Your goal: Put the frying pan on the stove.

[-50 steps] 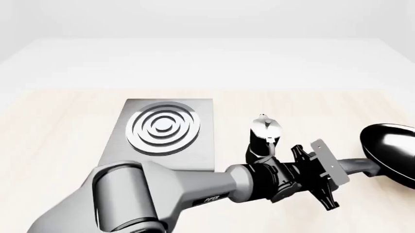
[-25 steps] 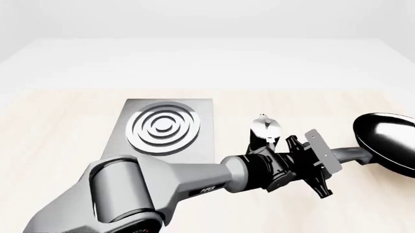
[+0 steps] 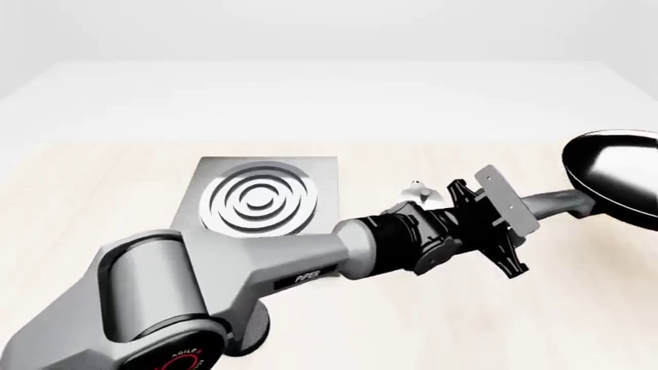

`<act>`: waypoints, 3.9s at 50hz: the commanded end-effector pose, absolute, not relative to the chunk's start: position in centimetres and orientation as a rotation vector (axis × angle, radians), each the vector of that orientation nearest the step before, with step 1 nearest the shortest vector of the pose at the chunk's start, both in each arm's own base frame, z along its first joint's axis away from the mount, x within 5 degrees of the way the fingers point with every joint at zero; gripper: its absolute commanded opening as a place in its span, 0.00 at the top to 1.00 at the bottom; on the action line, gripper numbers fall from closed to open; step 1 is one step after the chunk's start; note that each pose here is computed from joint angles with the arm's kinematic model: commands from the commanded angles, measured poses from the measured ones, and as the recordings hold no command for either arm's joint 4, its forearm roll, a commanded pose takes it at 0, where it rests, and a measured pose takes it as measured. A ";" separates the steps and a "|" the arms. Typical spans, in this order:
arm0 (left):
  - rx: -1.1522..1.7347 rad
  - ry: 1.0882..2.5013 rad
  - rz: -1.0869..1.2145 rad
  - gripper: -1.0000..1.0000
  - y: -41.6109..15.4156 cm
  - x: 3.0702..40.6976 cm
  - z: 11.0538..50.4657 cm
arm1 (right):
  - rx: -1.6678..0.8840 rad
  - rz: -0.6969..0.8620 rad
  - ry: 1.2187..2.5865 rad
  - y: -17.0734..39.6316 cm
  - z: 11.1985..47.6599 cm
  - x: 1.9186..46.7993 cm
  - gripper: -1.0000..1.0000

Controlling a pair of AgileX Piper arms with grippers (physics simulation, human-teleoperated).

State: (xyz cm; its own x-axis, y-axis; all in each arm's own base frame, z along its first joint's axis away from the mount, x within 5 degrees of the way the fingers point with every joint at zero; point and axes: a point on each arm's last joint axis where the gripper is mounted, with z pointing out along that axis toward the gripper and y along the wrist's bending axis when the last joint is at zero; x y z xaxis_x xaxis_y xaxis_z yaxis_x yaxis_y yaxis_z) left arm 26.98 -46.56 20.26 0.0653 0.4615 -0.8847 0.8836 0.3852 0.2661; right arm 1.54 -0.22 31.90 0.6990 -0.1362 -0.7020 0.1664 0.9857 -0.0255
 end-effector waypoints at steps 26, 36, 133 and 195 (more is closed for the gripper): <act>0.948 1.441 -0.563 1.00 -41.0 28.7 31.8 | 0.040 -0.168 0.782 0.1 36.2 -0.7 0.00; 0.926 1.406 -0.547 1.00 -38.7 28.0 33.3 | 0.022 -0.163 0.778 0.3 39.3 -3.0 0.00; 0.795 1.413 -0.147 1.00 -15.6 22.5 32.7 | 0.038 -0.146 0.762 0.5 40.0 -3.6 0.00; 0.674 1.675 -0.007 1.00 -5.7 14.0 27.5 | 0.048 -0.139 0.752 0.6 40.6 -4.1 0.00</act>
